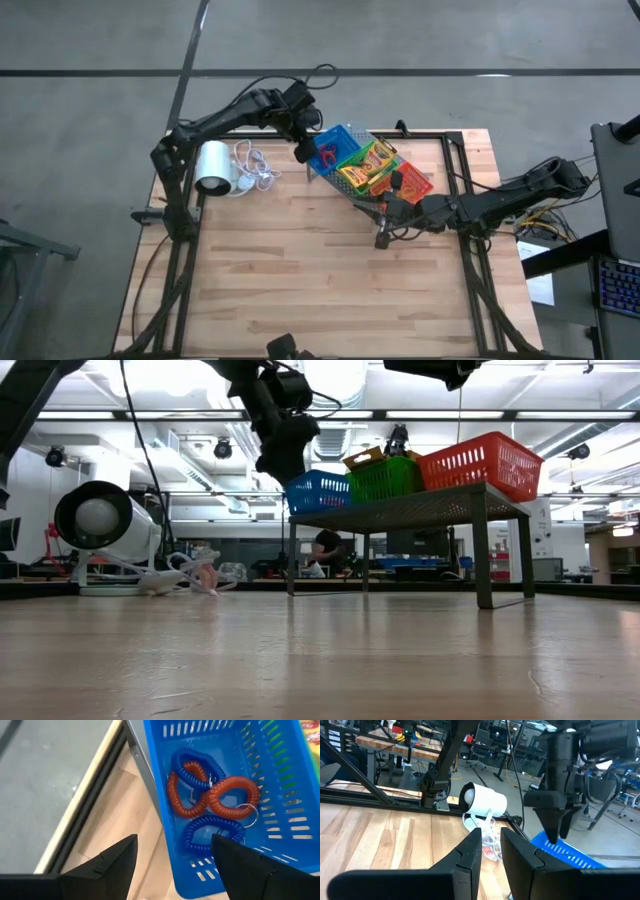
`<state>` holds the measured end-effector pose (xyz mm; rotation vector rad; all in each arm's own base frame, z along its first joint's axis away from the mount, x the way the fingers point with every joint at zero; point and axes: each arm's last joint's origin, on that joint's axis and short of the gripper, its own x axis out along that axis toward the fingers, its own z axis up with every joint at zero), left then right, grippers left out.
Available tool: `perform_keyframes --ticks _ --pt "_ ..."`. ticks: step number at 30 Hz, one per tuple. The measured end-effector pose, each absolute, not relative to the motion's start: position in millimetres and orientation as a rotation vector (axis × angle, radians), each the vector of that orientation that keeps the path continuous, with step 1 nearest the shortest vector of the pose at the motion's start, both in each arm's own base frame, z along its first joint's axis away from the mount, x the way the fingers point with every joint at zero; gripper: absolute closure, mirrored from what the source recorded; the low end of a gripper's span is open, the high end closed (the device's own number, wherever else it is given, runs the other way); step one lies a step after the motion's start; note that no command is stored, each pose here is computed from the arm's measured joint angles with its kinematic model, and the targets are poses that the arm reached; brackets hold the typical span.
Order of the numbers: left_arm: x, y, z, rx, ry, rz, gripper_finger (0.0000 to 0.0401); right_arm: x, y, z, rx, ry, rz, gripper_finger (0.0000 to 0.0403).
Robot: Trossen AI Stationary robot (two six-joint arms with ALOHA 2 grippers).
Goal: Pick & Place Office Desk Supplies
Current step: Put the blue bin on the shelf
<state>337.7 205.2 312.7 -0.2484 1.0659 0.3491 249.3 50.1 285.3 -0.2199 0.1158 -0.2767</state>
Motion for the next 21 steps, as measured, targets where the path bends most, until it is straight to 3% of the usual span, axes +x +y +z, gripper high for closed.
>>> perform_keyframes --ticks 8,21 --pt "342 209 300 -0.282 1.100 0.351 0.0182 249 50 285 -0.220 0.116 -0.277 0.0335" --pt "344 207 304 -0.358 1.063 0.362 0.0348 249 50 285 -0.220 0.116 -0.277 0.0335"
